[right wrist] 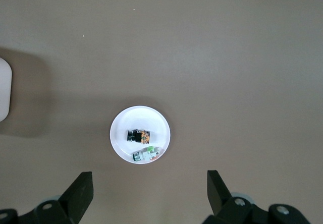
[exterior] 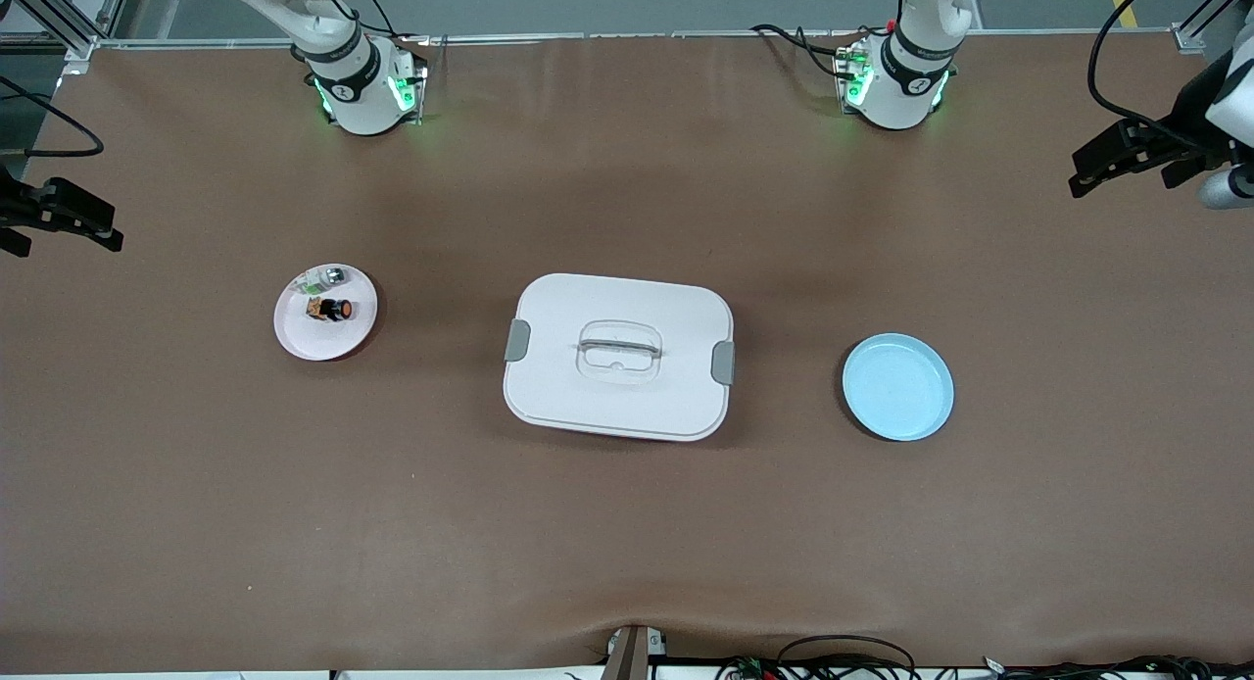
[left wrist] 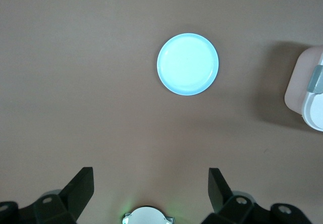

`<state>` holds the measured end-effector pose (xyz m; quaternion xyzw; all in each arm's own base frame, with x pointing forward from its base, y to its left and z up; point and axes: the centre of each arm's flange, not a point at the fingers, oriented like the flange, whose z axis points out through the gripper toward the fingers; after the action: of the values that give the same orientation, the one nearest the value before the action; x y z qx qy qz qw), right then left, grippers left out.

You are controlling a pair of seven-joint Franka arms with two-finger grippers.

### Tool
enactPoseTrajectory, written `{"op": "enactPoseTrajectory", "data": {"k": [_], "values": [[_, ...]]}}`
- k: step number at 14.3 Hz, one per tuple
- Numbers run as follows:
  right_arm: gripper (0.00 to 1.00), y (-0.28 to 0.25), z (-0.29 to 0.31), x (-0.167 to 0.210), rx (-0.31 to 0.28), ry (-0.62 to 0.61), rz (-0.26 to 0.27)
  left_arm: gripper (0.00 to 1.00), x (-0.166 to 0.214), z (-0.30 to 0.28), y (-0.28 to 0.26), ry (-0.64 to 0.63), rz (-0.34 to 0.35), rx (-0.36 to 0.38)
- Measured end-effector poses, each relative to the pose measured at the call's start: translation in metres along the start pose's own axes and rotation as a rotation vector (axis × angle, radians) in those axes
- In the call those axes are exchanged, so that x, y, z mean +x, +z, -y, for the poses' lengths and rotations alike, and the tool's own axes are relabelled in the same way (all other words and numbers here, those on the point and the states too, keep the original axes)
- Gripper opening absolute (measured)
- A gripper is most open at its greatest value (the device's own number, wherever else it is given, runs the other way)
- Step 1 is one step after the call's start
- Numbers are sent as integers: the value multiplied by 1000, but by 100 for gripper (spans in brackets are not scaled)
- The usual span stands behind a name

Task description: Transfer orange switch to right arm and place

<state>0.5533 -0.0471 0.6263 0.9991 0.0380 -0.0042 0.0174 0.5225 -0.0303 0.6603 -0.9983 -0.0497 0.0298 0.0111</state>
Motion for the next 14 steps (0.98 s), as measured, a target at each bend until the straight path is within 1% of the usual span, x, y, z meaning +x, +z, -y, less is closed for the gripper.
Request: {"op": "enactPoseTrajectory", "data": {"k": [5, 9, 10, 14], "values": [[100, 6, 0, 3, 1, -1, 10, 100, 12, 54, 11, -92, 23, -7], [100, 10, -2, 6, 2, 2, 17, 100, 34, 45, 43, -80, 81, 6], [100, 11, -2, 6, 2, 2, 19, 100, 39, 40, 47, -71, 84, 7], [100, 18, 2, 11, 2, -5, 31, 100, 40, 23, 24, -44, 34, 3]]}}
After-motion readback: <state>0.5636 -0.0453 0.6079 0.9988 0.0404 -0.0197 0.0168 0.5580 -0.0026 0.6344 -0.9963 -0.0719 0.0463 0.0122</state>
